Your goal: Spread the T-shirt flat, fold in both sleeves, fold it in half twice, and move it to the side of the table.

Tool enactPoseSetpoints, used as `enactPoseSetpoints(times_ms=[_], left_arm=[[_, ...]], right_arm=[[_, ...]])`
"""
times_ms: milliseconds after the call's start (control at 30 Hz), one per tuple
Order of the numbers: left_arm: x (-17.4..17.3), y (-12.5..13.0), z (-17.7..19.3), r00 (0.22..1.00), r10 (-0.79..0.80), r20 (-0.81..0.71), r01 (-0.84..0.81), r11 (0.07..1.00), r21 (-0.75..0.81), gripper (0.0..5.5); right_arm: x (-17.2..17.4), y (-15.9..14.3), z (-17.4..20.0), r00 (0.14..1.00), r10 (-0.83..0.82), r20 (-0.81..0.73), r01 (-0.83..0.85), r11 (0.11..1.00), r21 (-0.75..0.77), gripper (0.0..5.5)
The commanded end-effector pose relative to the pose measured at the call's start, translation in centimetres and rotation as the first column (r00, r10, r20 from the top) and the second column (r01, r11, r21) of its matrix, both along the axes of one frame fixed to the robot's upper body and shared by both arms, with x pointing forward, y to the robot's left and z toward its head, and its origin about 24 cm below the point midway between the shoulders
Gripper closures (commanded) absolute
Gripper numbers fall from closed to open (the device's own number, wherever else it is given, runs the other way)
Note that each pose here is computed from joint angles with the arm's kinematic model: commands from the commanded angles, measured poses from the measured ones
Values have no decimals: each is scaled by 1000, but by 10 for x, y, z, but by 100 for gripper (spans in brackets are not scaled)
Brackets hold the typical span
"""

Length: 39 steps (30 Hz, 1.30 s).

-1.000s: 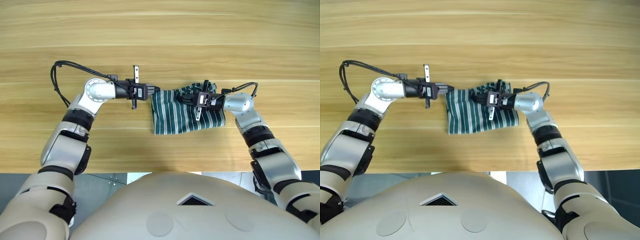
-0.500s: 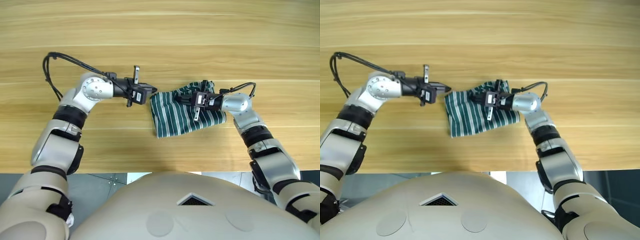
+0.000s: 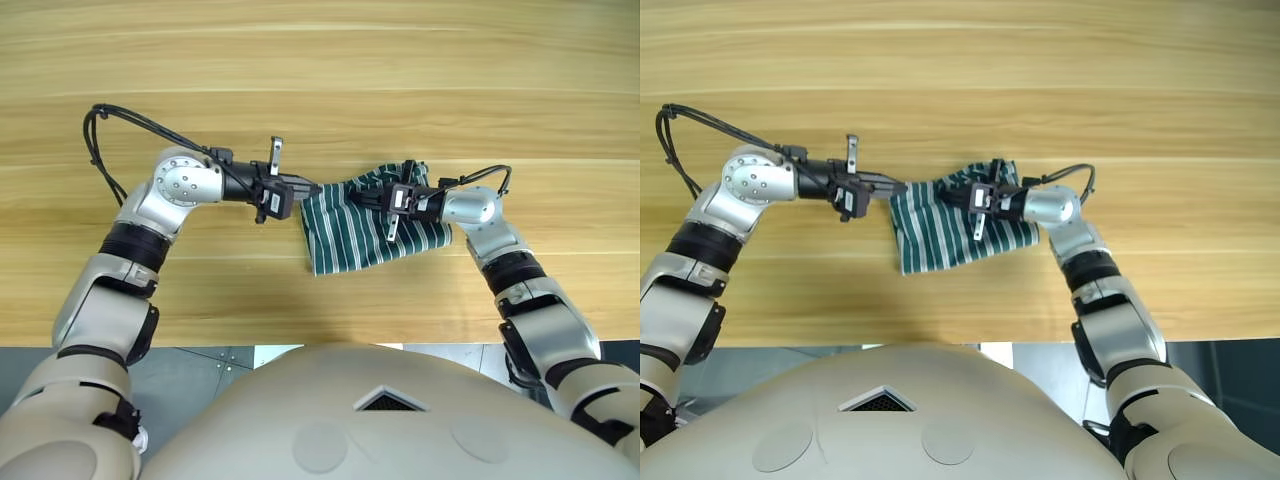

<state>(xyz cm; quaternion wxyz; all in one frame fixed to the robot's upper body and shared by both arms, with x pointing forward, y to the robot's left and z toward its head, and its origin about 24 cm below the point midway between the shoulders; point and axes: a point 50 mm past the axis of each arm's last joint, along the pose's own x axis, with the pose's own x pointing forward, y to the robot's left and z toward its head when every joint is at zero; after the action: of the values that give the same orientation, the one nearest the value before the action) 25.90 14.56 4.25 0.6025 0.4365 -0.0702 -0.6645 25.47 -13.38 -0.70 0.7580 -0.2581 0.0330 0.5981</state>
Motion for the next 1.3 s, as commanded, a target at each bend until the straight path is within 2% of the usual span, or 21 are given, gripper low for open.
enactPoseSetpoints(times_ms=[33, 367, 667, 867, 1000, 1067, 1200, 1300], left_arm=[[-4, 5, -8, 999, -33, -28, 36, 994, 104, 550], [12, 13, -35, 1000, 10, -8, -7, 949, 314, 550], [41, 30, -39, 970, 219, 103, -241, 912, 333, 550], [74, 32, -18, 858, 502, 111, -514, 848, 130, 550], [92, 43, -5, 718, 684, 129, -693, 720, 36, 550], [96, 45, 5, 688, 722, 72, -719, 692, -68, 550], [85, 41, 22, 791, 609, -62, -601, 753, -269, 550], [67, 40, 25, 881, 463, -98, -465, 811, -356, 550]], right_arm=[[-1, 0, -3, 1000, 7, -14, -7, 1000, -25, 547], [-3, 4, -3, 1000, 20, -9, -20, 999, -26, 547], [-7, 4, -13, 999, 27, -38, -30, 996, -82, 547], [-15, 3, -26, 996, 34, -82, -44, 990, -131, 547], [-16, -2, -30, 996, 12, -84, -24, 990, -139, 547], [-9, -3, -21, 999, -31, -39, 28, 996, -90, 547], [17, -6, 13, 976, -187, 114, 180, 981, 71, 547], [28, -11, 41, 940, -277, 197, 241, 952, 189, 547]])
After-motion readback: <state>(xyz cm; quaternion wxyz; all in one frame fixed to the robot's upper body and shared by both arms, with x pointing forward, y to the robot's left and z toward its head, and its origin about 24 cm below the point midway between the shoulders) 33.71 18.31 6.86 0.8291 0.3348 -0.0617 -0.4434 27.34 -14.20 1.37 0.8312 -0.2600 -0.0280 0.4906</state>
